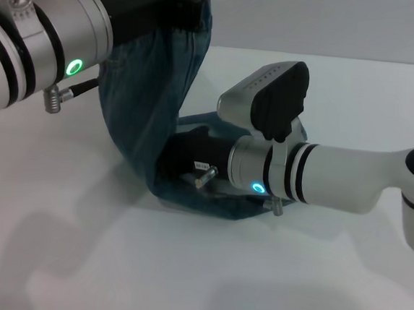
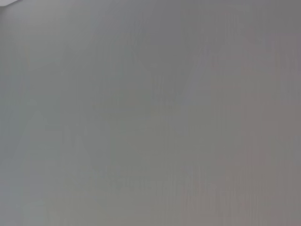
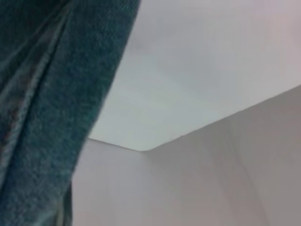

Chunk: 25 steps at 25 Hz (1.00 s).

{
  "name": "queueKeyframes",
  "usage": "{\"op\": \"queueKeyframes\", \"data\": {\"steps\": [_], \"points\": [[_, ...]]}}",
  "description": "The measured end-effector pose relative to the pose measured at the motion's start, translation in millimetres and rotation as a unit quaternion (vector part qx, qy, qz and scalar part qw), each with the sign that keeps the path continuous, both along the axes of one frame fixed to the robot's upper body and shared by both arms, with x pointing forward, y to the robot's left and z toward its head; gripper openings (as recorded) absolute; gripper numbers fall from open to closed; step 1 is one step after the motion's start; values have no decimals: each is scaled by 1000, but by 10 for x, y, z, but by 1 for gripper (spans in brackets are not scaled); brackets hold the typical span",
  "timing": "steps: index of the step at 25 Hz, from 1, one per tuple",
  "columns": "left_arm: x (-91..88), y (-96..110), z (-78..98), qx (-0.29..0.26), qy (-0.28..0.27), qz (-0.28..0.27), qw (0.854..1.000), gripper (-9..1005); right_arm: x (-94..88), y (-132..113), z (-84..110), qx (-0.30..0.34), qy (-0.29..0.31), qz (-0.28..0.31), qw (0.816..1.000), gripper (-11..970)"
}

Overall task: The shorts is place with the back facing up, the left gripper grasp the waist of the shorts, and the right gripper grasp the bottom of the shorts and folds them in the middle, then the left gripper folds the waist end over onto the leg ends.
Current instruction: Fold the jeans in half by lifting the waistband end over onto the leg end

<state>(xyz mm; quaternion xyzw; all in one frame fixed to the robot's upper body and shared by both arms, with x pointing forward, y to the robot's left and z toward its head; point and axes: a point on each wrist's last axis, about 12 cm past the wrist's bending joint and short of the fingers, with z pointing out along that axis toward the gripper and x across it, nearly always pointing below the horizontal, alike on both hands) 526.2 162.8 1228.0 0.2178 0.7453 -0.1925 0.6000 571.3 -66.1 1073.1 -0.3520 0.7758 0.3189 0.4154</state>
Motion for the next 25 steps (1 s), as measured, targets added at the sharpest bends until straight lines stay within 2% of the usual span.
{"op": "queueKeyframes", "data": {"steps": [4,6,7,8,13,14,17,22,25], "points": [[-4,21,-34,3,4,3,1000,25,20,-168,-87,-7,4,-42,999,0],[-10,26,-54,4,6,3,1000,23,46,-336,-123,-2,9,-73,997,0],[-21,27,-71,4,9,3,1000,22,70,-495,-143,4,11,-101,995,0],[-21,27,-71,4,9,3,1000,22,70,-495,-143,4,11,-101,995,0],[-42,6,-106,1,15,-3,1000,21,142,-886,-111,7,-12,-165,986,-1],[-48,-14,-126,-2,18,-5,1000,21,142,-886,-111,7,-12,-165,986,-1],[-53,-101,-222,-5,24,-16,1000,22,172,-1103,-100,10,-18,-203,979,0],[-60,-248,-363,-16,29,-29,999,22,178,-1620,-91,-3,-37,-277,960,-1],[-65,-309,-426,-18,28,-34,999,21,163,-1739,-89,-3,-39,-293,955,-1]]}}
